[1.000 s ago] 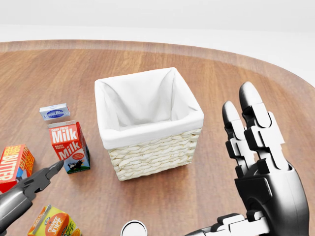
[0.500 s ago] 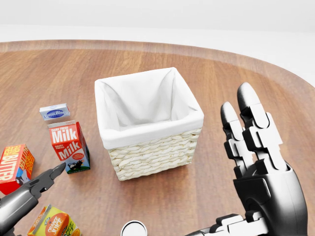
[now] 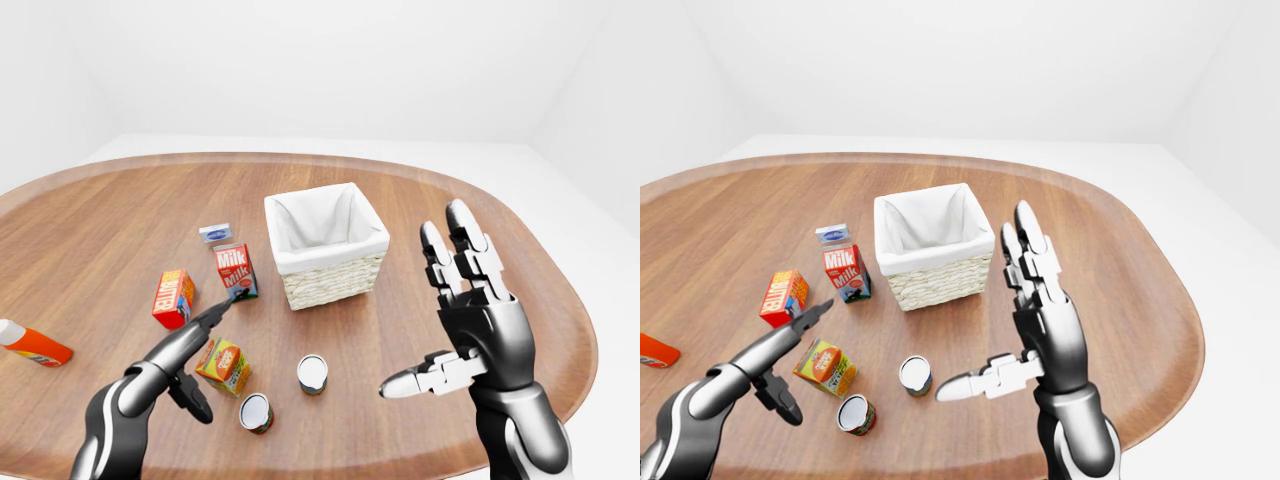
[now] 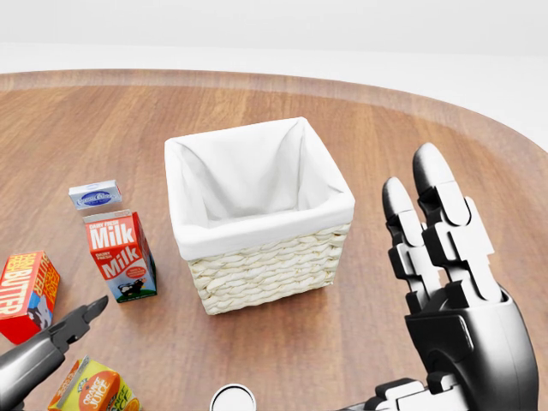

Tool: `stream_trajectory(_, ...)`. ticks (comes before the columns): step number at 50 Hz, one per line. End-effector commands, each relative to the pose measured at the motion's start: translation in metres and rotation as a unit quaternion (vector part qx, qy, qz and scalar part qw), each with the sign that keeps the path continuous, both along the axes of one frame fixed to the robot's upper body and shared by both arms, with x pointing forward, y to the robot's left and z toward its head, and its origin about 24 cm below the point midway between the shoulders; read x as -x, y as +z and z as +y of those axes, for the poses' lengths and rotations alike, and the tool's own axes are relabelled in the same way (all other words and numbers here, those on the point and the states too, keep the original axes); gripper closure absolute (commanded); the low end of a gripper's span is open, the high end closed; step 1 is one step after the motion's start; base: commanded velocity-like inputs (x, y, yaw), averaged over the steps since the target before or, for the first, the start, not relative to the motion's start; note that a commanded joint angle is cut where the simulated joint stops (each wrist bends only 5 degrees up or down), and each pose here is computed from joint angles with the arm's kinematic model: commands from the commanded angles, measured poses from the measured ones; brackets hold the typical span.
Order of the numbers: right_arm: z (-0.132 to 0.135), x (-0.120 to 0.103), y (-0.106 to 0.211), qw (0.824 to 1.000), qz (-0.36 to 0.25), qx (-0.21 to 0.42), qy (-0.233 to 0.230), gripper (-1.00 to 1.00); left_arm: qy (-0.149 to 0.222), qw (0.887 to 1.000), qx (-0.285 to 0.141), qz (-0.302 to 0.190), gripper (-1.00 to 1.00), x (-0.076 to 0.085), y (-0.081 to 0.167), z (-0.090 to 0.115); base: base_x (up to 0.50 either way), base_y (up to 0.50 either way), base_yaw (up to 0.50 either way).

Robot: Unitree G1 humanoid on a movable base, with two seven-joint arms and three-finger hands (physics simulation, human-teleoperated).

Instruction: Pick up the orange juice, and put it in the basket.

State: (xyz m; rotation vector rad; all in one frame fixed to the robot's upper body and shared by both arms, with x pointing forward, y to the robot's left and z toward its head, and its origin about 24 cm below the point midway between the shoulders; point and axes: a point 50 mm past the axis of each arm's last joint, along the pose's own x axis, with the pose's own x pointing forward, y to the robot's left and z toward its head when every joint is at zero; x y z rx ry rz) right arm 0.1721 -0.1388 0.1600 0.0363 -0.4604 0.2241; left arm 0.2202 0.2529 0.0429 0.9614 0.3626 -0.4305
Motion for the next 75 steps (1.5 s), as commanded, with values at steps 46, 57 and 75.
stream_trajectory(46, 0.001, 0.011, 0.012, 0.999, -0.024, -0.022, 0.020, -1.00, -0.008, 0.996, -0.032, 0.077, 1.00, -0.004, -0.032, -0.002, 0.00, 0.00, 0.00)
stream_trajectory(57, 0.001, 0.010, 0.009, 0.999, -0.019, -0.022, 0.022, -1.00, -0.008, 0.995, -0.042, 0.092, 1.00, -0.006, -0.038, -0.001, 0.00, 0.00, 0.00)
stream_trajectory(75, 0.002, 0.009, 0.009, 0.999, -0.017, -0.020, 0.023, -1.00, -0.013, 1.000, -0.016, -0.009, 1.00, -0.016, 0.007, -0.002, 0.00, 0.00, 0.00)
